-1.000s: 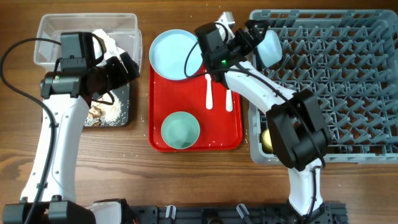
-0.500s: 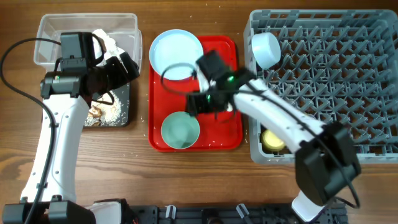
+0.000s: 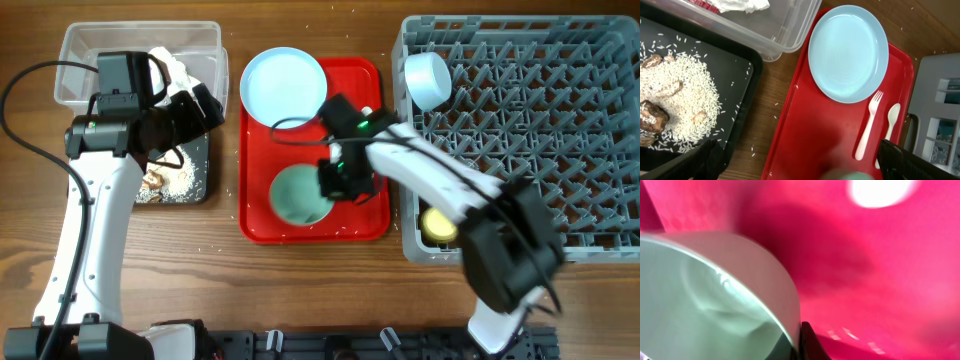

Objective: Sort waste into correct bins and load items into the dishwasher rack
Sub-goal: 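Grasp the mint-green bowl with the right gripper and place it in the rack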

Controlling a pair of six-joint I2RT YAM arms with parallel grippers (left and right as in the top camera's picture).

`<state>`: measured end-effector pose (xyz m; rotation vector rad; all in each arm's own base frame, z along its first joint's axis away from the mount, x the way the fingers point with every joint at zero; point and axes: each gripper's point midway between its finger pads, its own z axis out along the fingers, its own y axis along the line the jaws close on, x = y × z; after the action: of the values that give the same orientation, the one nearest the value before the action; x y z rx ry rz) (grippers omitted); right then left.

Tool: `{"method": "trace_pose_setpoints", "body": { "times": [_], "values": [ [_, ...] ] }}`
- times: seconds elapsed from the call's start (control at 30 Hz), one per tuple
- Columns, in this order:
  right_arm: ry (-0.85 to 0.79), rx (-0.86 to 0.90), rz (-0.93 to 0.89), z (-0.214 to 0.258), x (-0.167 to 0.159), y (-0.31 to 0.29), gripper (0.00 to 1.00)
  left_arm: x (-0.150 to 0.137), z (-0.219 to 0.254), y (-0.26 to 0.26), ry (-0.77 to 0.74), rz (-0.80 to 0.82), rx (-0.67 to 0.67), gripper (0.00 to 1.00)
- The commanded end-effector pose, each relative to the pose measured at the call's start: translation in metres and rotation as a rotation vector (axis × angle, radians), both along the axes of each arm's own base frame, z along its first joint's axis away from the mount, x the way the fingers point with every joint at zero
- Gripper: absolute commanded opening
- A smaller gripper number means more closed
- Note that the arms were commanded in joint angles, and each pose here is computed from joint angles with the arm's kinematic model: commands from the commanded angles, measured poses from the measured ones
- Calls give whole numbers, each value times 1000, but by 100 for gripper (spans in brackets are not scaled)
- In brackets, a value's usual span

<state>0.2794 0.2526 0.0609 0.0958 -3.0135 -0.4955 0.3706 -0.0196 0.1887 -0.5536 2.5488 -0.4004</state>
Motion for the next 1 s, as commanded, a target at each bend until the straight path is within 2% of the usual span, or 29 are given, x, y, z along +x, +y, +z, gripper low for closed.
{"method": "trace_pose_setpoints", "body": {
  "times": [0.0, 0.07, 0.13, 0.23, 0.3, 0.33, 0.4, 0.43, 0.5, 0.63, 0.77, 0.97],
  "values": [
    [-457, -176, -203, 132, 62, -86, 4, 2, 5, 3, -16, 4, 8, 100],
    [-709, -381, -418, 206, 58, -170, 4, 2, 5, 3, -16, 4, 8, 100],
    [-898, -547, -558, 263, 33, -228, 4, 2, 5, 3, -16, 4, 8, 100],
    [-957, -783, -605, 284, 14, -268, 4, 2, 5, 3, -17, 4, 8, 100],
    [-922, -1014, -462, 278, 26, -277, 4, 2, 5, 3, -16, 4, 8, 100],
    [-862, -1169, -300, 270, 38, -279, 4, 2, 5, 3, -16, 4, 8, 100],
    [-763, -1292, -104, 250, 55, -274, 4, 2, 5, 3, -16, 4, 8, 100],
    [-670, -1345, 49, 227, 69, -268, 4, 2, 5, 3, -16, 4, 8, 100],
    [-572, -1391, 190, 198, 85, -261, 5, 2, 5, 3, -16, 4, 8, 100],
    [-469, -1432, 298, 153, 103, -254, 4, 2, 5, 3, -16, 4, 8, 100],
    [-422, -1382, 334, 129, 105, -248, 4, 2, 5, 3, -16, 4, 8, 100],
    [-447, -1372, 308, 126, 112, -245, 4, 2, 5, 3, -16, 4, 8, 100]
  ]
}}
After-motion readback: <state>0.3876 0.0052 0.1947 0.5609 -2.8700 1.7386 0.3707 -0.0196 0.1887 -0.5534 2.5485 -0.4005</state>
